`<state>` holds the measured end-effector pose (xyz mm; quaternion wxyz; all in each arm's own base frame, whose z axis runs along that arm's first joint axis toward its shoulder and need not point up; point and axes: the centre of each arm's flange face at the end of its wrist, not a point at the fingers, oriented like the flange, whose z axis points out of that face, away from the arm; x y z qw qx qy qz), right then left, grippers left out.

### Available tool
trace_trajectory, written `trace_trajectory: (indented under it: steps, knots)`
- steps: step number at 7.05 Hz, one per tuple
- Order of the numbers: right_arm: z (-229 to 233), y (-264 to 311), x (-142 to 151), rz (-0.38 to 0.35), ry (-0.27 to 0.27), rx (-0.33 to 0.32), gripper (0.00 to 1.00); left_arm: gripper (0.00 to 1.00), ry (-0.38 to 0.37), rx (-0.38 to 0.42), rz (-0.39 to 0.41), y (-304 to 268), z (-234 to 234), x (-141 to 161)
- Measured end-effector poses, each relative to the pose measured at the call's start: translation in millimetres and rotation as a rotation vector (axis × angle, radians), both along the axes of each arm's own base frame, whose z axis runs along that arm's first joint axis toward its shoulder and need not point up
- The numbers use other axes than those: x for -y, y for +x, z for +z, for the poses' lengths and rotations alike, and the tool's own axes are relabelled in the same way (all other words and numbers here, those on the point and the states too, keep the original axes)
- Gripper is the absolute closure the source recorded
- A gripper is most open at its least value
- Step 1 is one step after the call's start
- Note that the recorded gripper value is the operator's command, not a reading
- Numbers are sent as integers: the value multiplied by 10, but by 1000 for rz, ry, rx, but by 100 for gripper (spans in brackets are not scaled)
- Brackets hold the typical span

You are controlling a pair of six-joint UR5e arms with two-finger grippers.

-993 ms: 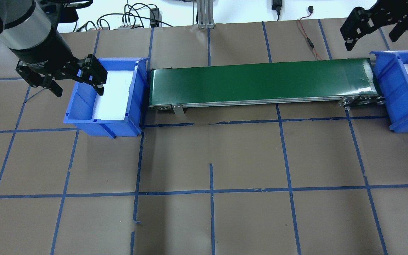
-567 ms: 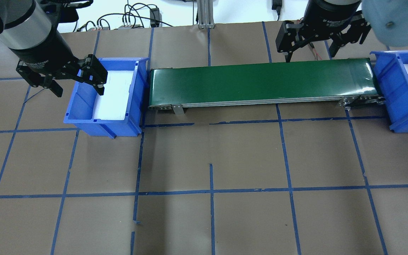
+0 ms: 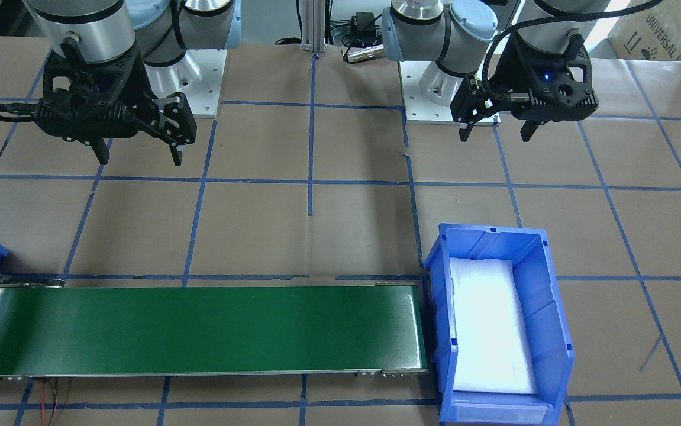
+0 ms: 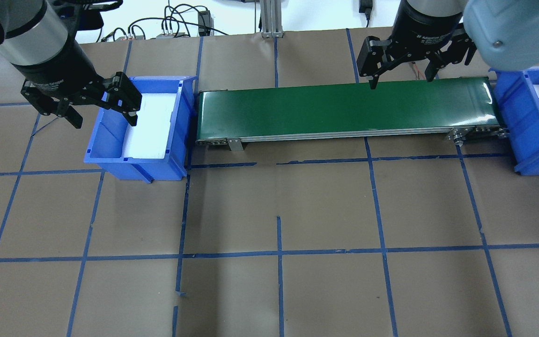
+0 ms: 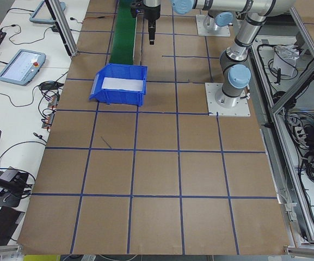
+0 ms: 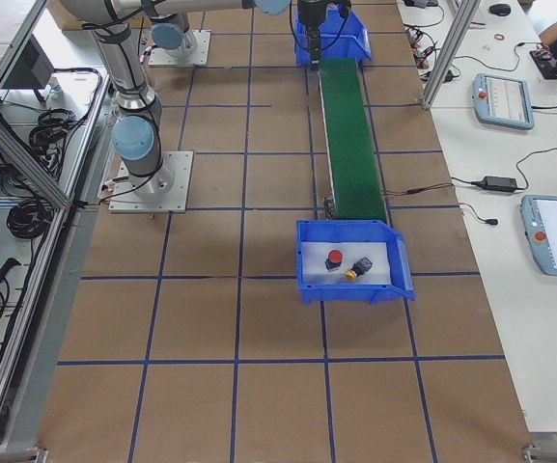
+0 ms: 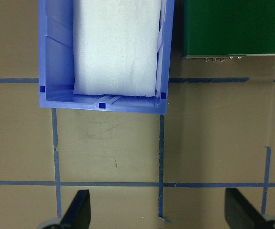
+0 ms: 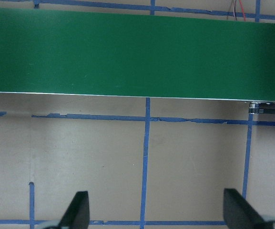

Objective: Transport two buttons from left to right

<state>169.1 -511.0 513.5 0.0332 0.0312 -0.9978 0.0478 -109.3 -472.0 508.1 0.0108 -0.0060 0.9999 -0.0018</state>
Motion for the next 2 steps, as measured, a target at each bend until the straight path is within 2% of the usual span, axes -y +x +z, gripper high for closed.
trace_trajectory:
  steps: [2]
  knots:
    - [-33,-8,13,3,5,8,0,0,-7,-5,8,-9,32,4]
